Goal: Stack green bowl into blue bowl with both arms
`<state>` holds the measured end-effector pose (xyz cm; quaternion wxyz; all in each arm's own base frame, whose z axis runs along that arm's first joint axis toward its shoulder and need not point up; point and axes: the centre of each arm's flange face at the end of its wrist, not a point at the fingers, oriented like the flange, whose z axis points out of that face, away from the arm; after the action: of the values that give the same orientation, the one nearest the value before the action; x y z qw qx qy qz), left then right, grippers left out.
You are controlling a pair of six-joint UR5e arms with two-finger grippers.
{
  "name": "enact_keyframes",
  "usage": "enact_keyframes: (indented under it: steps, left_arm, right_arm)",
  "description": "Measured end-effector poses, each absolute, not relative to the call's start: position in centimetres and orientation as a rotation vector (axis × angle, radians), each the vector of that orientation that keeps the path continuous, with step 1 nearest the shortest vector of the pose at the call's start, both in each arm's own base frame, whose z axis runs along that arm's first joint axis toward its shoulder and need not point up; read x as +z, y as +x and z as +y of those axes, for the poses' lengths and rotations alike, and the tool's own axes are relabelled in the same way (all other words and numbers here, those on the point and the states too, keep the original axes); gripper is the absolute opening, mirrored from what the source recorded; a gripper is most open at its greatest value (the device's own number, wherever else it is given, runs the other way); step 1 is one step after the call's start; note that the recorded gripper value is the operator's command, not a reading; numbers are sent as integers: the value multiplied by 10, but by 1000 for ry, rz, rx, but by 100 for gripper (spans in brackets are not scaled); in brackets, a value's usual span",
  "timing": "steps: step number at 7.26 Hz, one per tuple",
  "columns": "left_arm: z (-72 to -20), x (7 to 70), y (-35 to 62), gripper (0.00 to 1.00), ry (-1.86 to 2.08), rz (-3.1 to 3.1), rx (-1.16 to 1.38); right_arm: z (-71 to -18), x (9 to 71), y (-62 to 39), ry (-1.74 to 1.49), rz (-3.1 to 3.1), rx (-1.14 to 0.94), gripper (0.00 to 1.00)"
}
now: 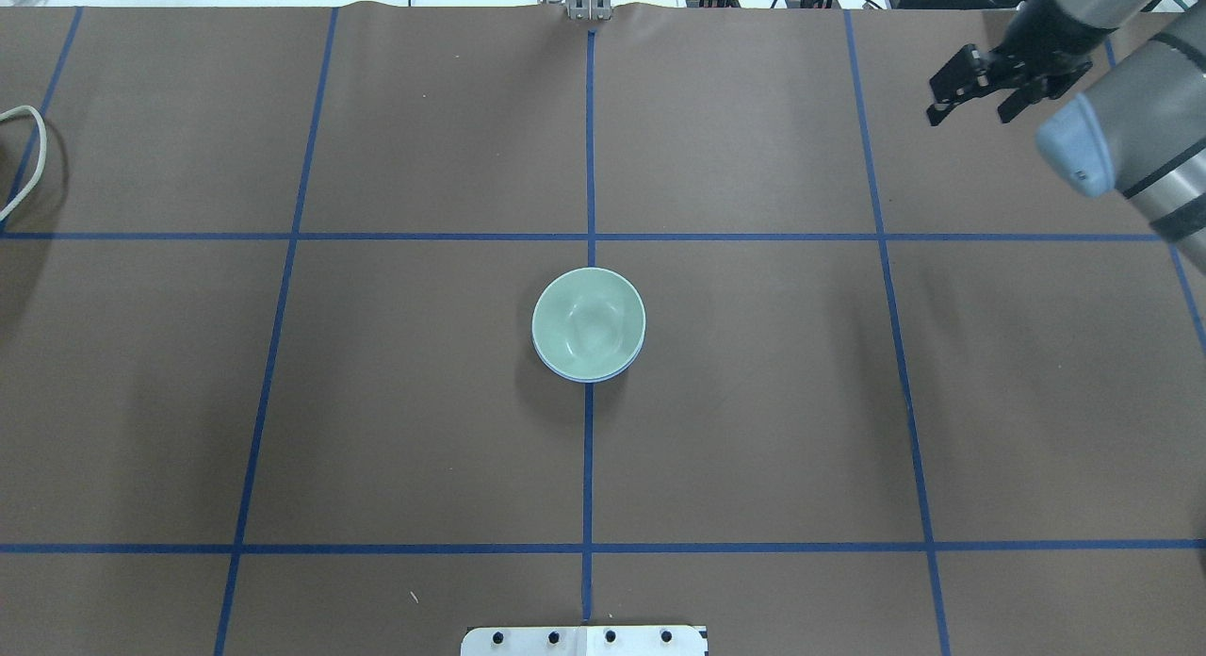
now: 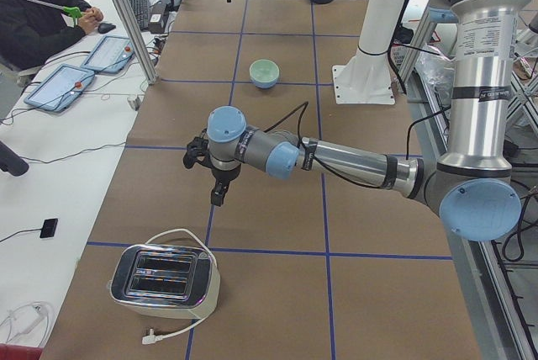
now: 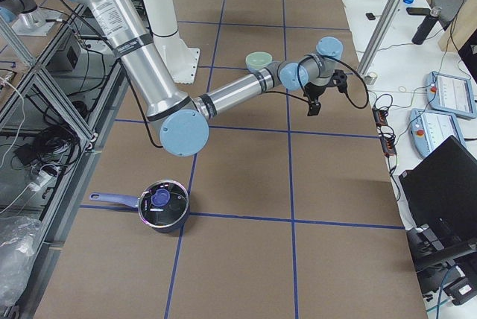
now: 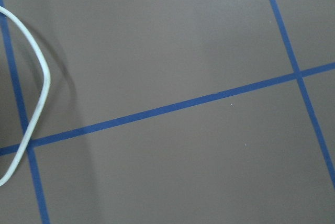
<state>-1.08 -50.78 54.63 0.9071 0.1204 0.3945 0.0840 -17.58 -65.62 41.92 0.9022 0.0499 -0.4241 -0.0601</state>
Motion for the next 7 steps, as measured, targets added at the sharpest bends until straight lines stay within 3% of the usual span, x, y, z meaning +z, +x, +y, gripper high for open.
enact_keyframes:
  steps: [3, 7]
  left_arm:
    - [-528, 570, -72, 98, 228, 787, 117]
    - [-515, 597, -103, 98, 234, 784, 114]
  right_arm:
    - [-650, 511, -61, 128, -821, -119, 100]
    - [-586, 596, 20, 108, -804, -88, 100]
